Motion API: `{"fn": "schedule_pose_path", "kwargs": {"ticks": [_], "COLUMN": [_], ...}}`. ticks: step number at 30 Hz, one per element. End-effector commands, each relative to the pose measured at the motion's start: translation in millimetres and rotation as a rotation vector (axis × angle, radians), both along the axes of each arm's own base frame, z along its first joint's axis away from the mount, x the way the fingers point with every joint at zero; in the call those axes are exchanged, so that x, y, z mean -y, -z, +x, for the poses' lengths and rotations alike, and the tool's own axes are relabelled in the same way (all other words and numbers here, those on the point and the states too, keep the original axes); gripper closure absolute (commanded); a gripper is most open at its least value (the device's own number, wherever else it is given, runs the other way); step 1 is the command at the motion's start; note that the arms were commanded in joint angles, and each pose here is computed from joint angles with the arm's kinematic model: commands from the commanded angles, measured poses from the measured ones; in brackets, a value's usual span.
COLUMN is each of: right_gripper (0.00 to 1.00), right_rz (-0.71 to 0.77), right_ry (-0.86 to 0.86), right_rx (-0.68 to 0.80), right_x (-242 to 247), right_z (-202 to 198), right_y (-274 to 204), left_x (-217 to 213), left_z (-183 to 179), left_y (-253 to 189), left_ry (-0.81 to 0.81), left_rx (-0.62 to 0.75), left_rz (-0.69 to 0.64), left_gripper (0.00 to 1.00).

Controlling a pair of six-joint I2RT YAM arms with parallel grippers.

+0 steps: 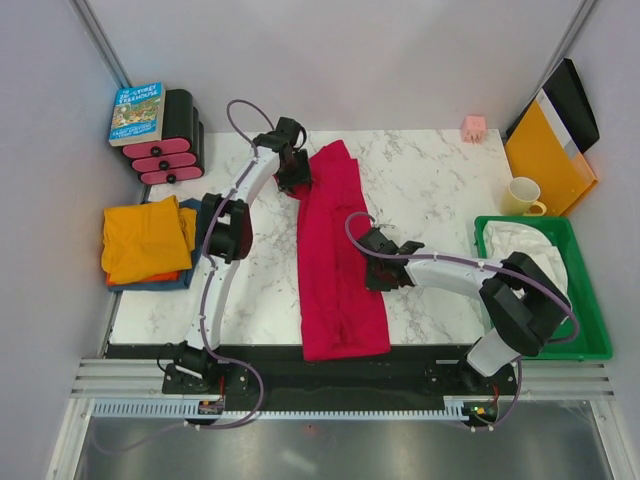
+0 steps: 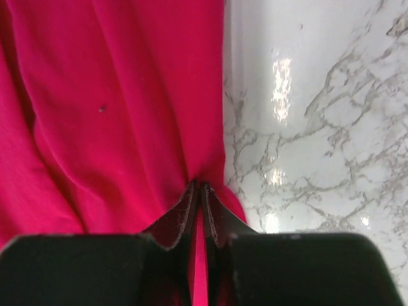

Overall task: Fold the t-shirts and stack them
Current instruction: Rotate the tshirt 90 degrees

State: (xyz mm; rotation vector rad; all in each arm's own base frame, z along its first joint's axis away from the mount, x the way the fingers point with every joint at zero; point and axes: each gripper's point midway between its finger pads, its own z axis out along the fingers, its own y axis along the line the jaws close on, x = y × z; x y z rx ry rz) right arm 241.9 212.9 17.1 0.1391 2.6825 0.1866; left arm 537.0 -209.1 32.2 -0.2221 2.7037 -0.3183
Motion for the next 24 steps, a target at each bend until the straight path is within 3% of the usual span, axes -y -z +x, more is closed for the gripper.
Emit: {"fn": "schedule_pose_path", "kwargs": {"ticks": [1, 3, 6, 9, 11, 13, 15, 16, 18, 19, 24], "right_gripper": [0.84, 0.72, 0.58, 0.56, 0.57, 0.74, 0.91, 0.95, 0.99, 0.99, 1.0], "right_rz": [-0.037, -0.015, -0.004, 0.021, 0.028, -0.011, -0.011, -0.036, -0.02, -0.03, -0.01], "right_ry": [0.008, -0.027, -0.054, -0.056, -0.079, -0.064, -0.041, -0.038, -0.038, -0.048, -0.051], "right_rx": [0.033, 0.169, 0.328, 0.391, 0.401, 0.344, 0.36, 0.331, 0.346, 0.328, 0.36], "right_x": [8.8, 1.4, -7.2, -14.3, -25.7, -27.1, -33.3, -37.8, -47.5, -52.4, -65.0], "right_z": [3.8, 31.8, 73.2, 113.9, 144.2, 170.6, 198.4, 209.3, 229.0, 236.8, 270.9], "right_y": [-26.1, -70.4, -132.5, -166.3, -168.1, -136.9, -136.5, -109.6, -104.7, -83.3, -67.2], "left_x": [-4.9, -4.7, -14.3, -24.0, -23.0, -20.5, -22.8, -23.7, -23.9, -22.2, -19.8], "left_z": [12.1, 18.4, 15.5, -4.2, -25.1, -46.0, -68.6, -74.3, -90.1, -88.1, -82.1], "left_y": [-28.2, -76.7, -113.5, -162.7, -170.1, -153.1, -118.2, -109.0, -81.3, -76.8, -47.6], "left_ry": [0.015, 0.009, -0.02, -0.032, -0.012, 0.015, 0.003, -0.004, -0.004, -0.002, -0.013], "left_rx": [0.086, 0.193, 0.286, 0.368, 0.355, 0.294, 0.193, 0.172, 0.113, 0.127, 0.118], "left_rz": [0.028, -0.001, -0.001, -0.017, -0.042, -0.06, -0.052, -0.053, -0.044, -0.046, -0.041], "left_gripper": [0.36, 0.32, 0.28, 0.26, 0.26, 0.33, 0.38, 0.4, 0.42, 0.43, 0.42]}}
